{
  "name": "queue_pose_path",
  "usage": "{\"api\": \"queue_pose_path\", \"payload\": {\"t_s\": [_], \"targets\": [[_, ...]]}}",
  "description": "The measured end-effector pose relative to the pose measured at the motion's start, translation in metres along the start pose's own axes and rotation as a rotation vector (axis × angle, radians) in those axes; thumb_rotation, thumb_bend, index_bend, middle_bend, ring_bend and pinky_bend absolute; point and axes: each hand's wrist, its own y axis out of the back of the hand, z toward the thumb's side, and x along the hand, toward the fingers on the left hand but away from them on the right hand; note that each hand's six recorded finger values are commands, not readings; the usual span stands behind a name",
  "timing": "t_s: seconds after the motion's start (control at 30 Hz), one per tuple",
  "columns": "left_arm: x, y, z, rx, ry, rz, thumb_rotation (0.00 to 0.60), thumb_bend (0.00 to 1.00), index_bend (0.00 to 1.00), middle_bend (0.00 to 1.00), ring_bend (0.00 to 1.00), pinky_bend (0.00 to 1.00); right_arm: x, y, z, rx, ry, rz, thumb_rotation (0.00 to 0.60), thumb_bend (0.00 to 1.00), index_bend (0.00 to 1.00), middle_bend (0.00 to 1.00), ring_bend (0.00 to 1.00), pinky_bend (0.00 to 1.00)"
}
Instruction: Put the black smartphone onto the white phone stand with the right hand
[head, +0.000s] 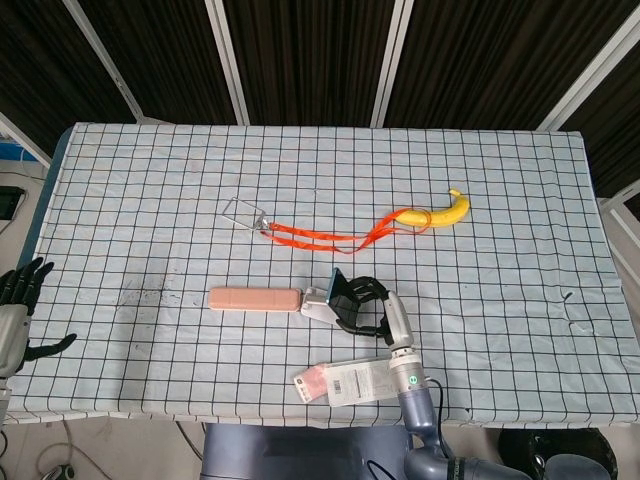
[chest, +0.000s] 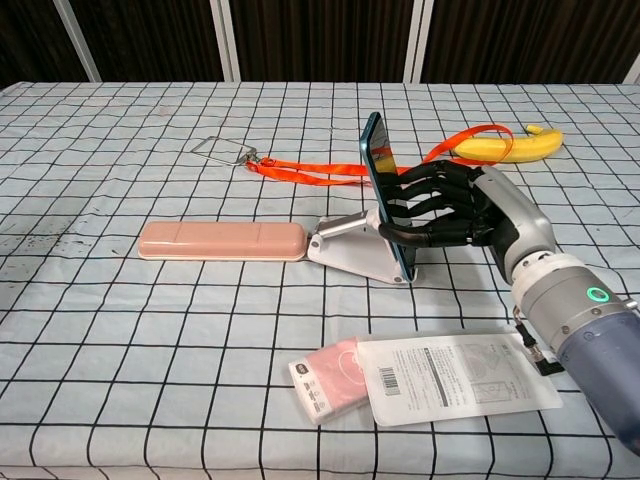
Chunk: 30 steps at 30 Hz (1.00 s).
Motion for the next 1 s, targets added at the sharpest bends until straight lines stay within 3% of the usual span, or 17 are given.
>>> {"api": "queue_pose_path", "payload": {"t_s": [0.17,1.0], "targets": [[-0.0002,-0.0001,0.0003,-0.001,0.000,-0.001,0.600,0.00,0.00,0.00,0.00,0.00,0.0003,-0.0019,-0.0012,0.012,-0.006,0.018,0.600,0.18,0.44,0.41,0.34,0.28],[-0.0005,-0.0002,0.0003,-0.003,0.000,-0.001,0.600,0.00,0.00,0.00,0.00,0.00,-0.0014,-0.0017,0.0016,0.040,0.000,0.010,0.600,0.16,0.33,0.32,0.27,0.22]]}}
